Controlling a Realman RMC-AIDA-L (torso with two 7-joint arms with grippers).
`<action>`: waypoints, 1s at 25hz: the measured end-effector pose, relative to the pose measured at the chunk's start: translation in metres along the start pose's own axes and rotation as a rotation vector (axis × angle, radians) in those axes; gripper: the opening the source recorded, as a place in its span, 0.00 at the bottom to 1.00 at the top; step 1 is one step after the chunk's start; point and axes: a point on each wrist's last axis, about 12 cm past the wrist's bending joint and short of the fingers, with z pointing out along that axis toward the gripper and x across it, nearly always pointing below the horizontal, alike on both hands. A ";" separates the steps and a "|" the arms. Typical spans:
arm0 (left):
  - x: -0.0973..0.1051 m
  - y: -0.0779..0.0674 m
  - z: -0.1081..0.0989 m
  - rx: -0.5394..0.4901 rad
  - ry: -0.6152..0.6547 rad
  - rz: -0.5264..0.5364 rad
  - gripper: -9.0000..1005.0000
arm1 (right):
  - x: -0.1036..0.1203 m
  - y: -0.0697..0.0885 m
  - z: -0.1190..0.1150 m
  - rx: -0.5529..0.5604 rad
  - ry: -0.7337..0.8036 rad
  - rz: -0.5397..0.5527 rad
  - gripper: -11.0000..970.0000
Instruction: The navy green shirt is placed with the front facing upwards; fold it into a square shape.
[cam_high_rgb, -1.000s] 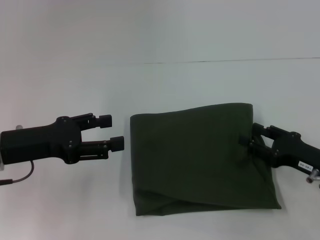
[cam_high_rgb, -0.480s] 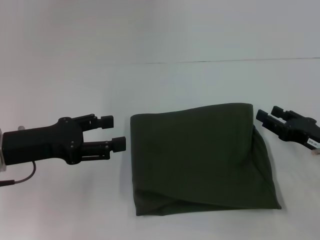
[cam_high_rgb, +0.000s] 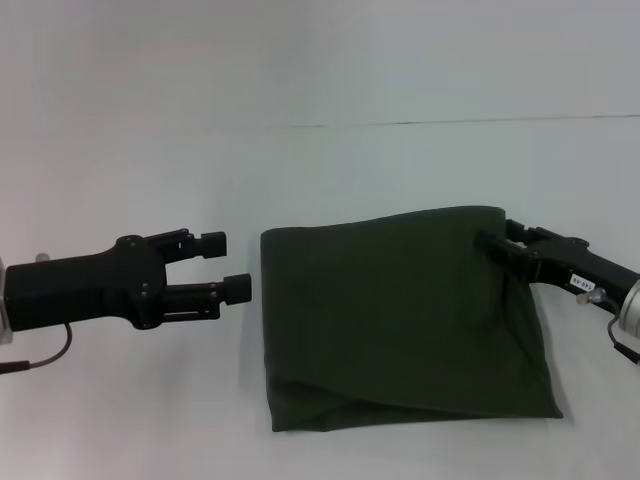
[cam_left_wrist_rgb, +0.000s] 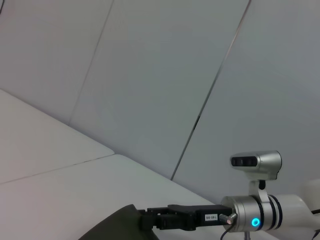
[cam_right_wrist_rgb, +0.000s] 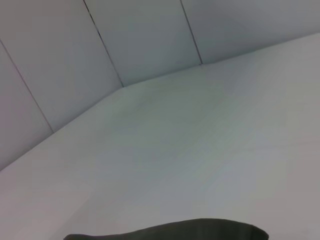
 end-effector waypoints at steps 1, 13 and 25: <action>0.000 0.000 0.000 -0.003 0.000 0.000 0.87 | 0.000 0.000 0.000 0.000 0.001 0.000 0.58; 0.001 0.002 0.001 -0.013 -0.001 -0.003 0.87 | -0.003 -0.002 0.000 0.007 -0.005 -0.014 0.25; 0.001 0.002 0.002 -0.013 -0.001 -0.001 0.87 | -0.016 -0.006 0.000 0.020 -0.036 -0.038 0.03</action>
